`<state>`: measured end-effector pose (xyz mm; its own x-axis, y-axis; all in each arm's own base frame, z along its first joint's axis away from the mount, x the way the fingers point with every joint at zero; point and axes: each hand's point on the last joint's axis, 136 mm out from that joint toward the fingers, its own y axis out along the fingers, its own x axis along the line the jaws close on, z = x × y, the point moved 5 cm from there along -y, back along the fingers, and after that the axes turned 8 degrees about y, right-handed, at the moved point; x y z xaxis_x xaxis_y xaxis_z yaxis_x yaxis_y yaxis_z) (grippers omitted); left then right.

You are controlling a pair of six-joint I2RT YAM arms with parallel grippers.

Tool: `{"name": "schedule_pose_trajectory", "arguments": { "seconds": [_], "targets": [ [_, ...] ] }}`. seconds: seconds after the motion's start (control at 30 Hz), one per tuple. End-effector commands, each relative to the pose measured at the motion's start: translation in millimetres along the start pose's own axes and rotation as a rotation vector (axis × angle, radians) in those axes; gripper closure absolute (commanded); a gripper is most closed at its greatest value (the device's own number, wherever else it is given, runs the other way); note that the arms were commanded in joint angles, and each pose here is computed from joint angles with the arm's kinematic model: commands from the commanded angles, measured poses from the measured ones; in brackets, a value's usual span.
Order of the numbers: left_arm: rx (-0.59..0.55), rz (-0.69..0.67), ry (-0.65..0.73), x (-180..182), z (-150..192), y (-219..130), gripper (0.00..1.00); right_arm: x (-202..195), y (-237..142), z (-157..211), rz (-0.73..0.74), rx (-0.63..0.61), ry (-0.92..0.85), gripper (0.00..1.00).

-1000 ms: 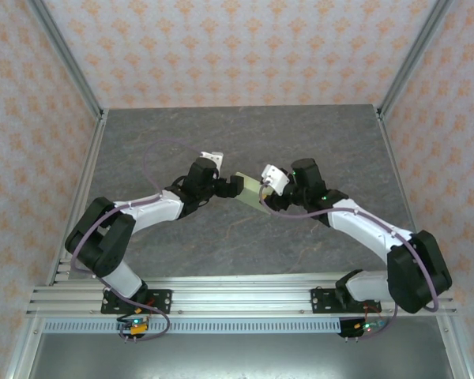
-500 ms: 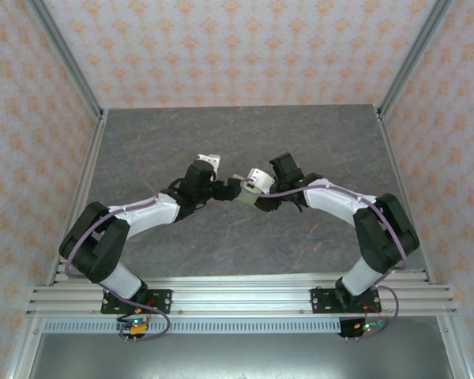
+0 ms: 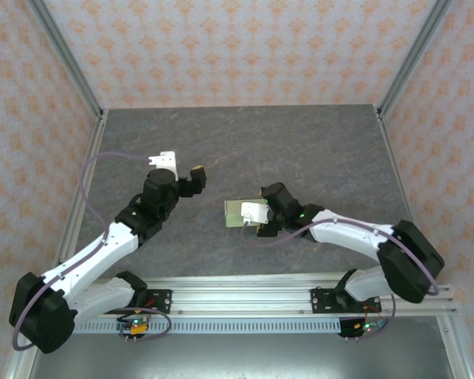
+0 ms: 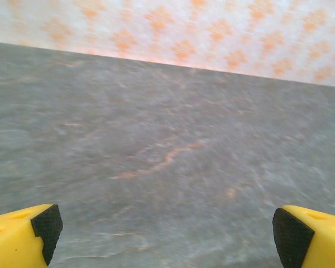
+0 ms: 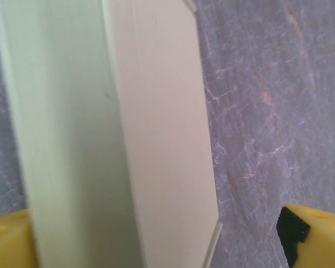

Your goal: Fold the paper box

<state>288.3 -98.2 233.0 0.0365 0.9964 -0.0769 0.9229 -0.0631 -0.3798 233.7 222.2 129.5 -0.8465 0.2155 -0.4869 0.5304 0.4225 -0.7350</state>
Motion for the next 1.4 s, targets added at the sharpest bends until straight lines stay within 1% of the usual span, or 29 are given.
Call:
{"name": "schedule_pose_trajectory", "arguments": {
  "seconds": [0.0, 0.07, 0.13, 0.17, 0.27, 0.33, 0.4, 0.47, 0.57, 0.63, 0.7, 0.8, 0.9, 0.93, 1.03, 1.1, 1.17, 1.23, 1.27, 1.33, 1.37],
  "targets": [
    [0.048, -0.268, 0.105, 42, 21, -11, 0.0, 7, -35, -16, -0.056, -0.151, 0.038, 0.01],
    [0.012, -0.347, 0.15, 55, 23, -20, 0.0, 7, -62, -28, -0.061, -0.289, 0.093, 0.01],
    [-0.016, -0.353, 0.244, 60, 24, -27, 0.0, 1, -85, -37, -0.023, -0.398, 0.156, 0.01],
    [-0.028, -0.344, 0.289, 60, 24, -30, 0.0, -6, -97, -40, 0.025, -0.449, 0.209, 0.01],
    [-0.041, -0.347, 0.364, 65, 29, -37, 0.0, -12, -129, -41, 0.097, -0.569, 0.27, 0.01],
    [-0.055, -0.345, 0.392, 67, 35, -37, 0.0, -21, -148, -39, 0.188, -0.647, 0.344, 0.01],
    [-0.066, -0.328, 0.387, 68, 43, -32, 0.0, -38, -161, -28, 0.338, -0.677, 0.462, 0.01],
    [-0.067, -0.302, 0.355, 70, 50, -25, 0.0, -60, -168, -4, 0.544, -0.638, 0.653, 0.01],
    [-0.062, -0.266, 0.275, 79, 63, -11, 0.0, -80, -172, 39, 0.785, -0.537, 0.962, 0.01],
    [-0.055, -0.264, 0.234, 88, 69, -3, 0.0, -83, -168, 60, 0.854, -0.512, 1.08, 0.01],
    [-0.033, -0.296, 0.226, 97, 74, 3, 0.0, -81, -158, 75, 0.887, -0.504, 1.112, 0.01],
    [0.008, -0.262, 0.221, 99, 78, 18, 0.0, -80, -145, 100, 0.963, -0.507, 1.17, 0.01],
    [0.022, -0.244, 0.233, 96, 79, 32, 0.0, -79, -129, 129, 1.014, -0.439, 1.22, 0.01],
    [-0.003, -0.24, 0.24, 95, 77, 34, 0.0, -79, -122, 139, 1.02, -0.414, 1.261, 0.01],
    [-0.032, -0.257, 0.271, 96, 74, 43, 0.0, -80, -105, 146, 0.978, -0.337, 1.253, 0.01],
    [-0.03, -0.247, 0.296, 95, 71, 53, 0.0, -82, -96, 152, 0.977, -0.332, 1.263, 0.01],
    [-0.054, -0.223, 0.297, 92, 69, 63, 0.0, -85, -86, 161, 0.975, -0.336, 1.278, 0.01],
    [-0.048, -0.247, 0.299, 95, 74, 73, 0.0, -87, -75, 169, 0.969, -0.283, 1.275, 0.01],
    [-0.044, -0.26, 0.289, 97, 73, 74, 0.0, -90, -72, 168, 0.955, -0.275, 1.259, 0.01],
    [-0.037, -0.256, 0.277, 100, 74, 75, 0.0, -95, -66, 170, 0.94, -0.282, 1.25, 0.01],
    [-0.031, -0.265, 0.26, 103, 74, 76, 0.0, -99, -65, 170, 0.94, -0.305, 1.25, 0.01]
  ]
}}
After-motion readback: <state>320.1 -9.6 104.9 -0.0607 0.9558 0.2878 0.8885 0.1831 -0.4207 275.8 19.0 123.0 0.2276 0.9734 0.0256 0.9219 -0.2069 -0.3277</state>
